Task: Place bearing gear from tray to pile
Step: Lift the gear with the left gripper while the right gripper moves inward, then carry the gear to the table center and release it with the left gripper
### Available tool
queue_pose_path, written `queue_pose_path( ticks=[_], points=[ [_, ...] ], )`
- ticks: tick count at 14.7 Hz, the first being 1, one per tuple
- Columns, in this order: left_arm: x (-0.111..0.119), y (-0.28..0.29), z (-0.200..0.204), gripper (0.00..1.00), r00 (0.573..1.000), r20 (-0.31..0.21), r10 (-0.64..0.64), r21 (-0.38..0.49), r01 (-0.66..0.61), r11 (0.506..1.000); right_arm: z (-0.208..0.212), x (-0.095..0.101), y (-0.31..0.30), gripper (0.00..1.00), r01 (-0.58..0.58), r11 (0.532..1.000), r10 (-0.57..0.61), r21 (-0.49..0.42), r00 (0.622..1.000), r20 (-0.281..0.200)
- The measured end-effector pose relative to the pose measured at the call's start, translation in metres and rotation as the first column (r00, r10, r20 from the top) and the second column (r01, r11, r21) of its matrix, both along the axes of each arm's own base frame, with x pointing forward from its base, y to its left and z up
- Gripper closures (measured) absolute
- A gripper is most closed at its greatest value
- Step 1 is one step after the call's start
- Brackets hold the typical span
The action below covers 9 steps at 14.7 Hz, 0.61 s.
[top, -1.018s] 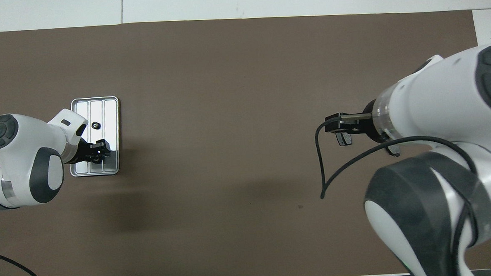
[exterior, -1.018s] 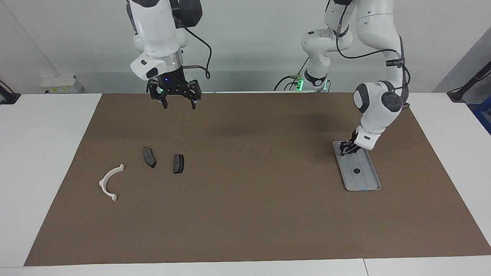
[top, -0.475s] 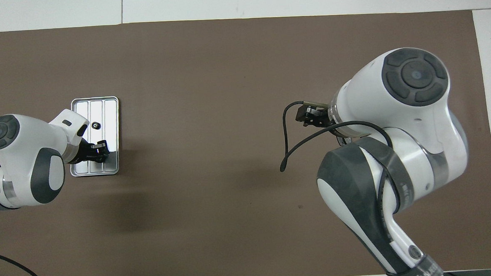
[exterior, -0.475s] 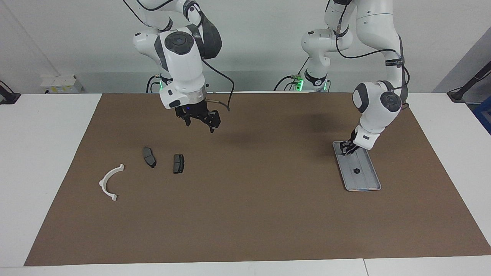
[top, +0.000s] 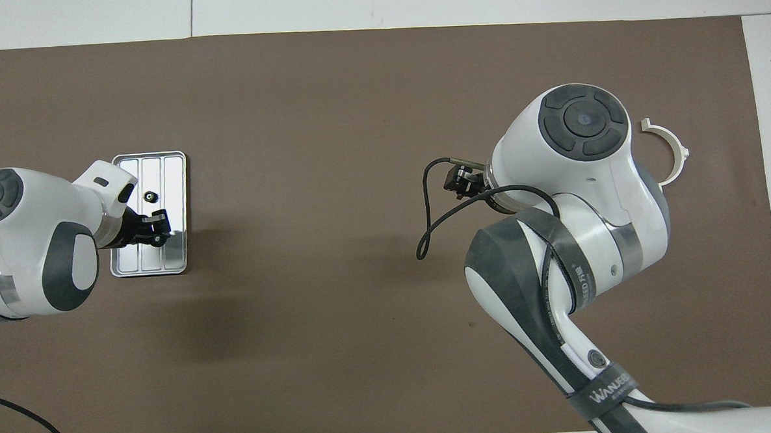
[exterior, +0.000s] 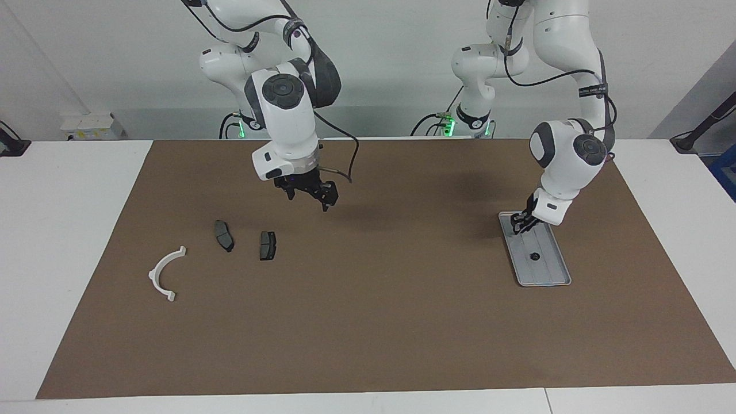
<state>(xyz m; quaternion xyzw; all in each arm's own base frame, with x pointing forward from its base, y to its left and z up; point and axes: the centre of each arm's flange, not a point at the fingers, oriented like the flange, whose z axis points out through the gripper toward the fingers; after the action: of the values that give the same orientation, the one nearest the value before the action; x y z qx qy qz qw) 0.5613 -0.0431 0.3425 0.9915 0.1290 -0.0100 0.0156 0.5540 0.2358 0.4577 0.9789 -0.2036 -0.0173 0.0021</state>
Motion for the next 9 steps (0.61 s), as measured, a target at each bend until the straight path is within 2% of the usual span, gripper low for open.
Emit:
queue_pose_path(
  ticks=[3,7,9],
  points=[
    [0.008,-0.089,0.036,0.65,0.992,0.039,0.117,-0.016,-0.117,0.993,0.000,0.000,0.000,0.00,0.000,1.000,0.000,0.000,1.000,0.000],
    [-0.019,-0.232,0.051,0.65,0.975,0.053,0.216,-0.051,-0.213,0.976,0.000,0.000,0.000,0.00,0.000,1.000,0.000,0.000,1.000,0.000],
    [-0.031,-0.296,0.041,0.65,0.968,0.041,0.249,-0.060,-0.247,0.967,0.000,0.000,0.000,0.00,0.000,1.000,0.000,0.000,1.000,0.000]
  ],
)
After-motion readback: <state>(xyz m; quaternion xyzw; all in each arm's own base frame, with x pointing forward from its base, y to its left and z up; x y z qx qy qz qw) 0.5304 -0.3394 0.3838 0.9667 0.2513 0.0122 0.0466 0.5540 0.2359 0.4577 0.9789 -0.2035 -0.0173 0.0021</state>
